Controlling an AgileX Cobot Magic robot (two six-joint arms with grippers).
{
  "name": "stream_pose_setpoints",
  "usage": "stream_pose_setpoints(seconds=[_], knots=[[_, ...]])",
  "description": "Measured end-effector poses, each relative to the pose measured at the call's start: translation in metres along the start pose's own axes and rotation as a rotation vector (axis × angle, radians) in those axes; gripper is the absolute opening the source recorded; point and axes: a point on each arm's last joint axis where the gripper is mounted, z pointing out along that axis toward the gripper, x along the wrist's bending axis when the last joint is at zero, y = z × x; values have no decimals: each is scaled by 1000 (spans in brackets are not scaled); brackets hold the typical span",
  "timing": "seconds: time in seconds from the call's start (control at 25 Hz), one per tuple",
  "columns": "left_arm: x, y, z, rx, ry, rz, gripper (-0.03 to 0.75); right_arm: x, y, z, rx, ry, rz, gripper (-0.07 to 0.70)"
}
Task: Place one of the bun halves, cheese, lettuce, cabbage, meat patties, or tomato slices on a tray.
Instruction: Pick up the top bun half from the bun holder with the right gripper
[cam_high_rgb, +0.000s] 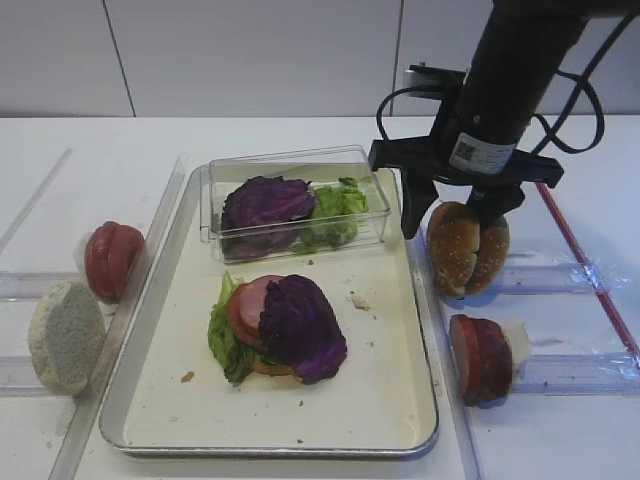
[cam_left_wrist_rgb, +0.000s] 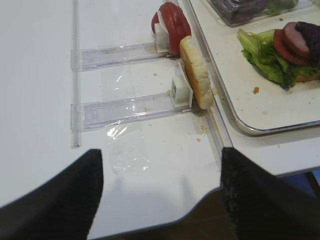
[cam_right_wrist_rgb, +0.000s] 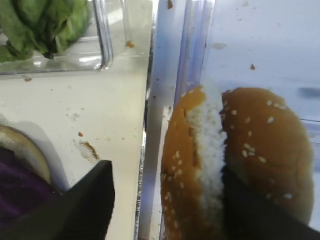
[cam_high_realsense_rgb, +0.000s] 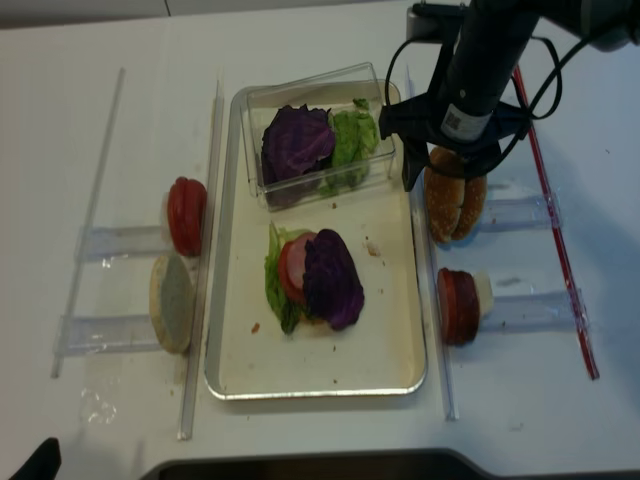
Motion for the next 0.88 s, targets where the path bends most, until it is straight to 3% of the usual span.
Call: stream_pose_setpoints(seconds=[0.4, 0.88], knots=[[0, 0, 0, 0, 0, 0, 472, -2, -1, 1, 19, -15, -4, 166], [0, 0, 0, 0, 5, 2, 472, 1, 3, -7, 28, -18, -16, 129]])
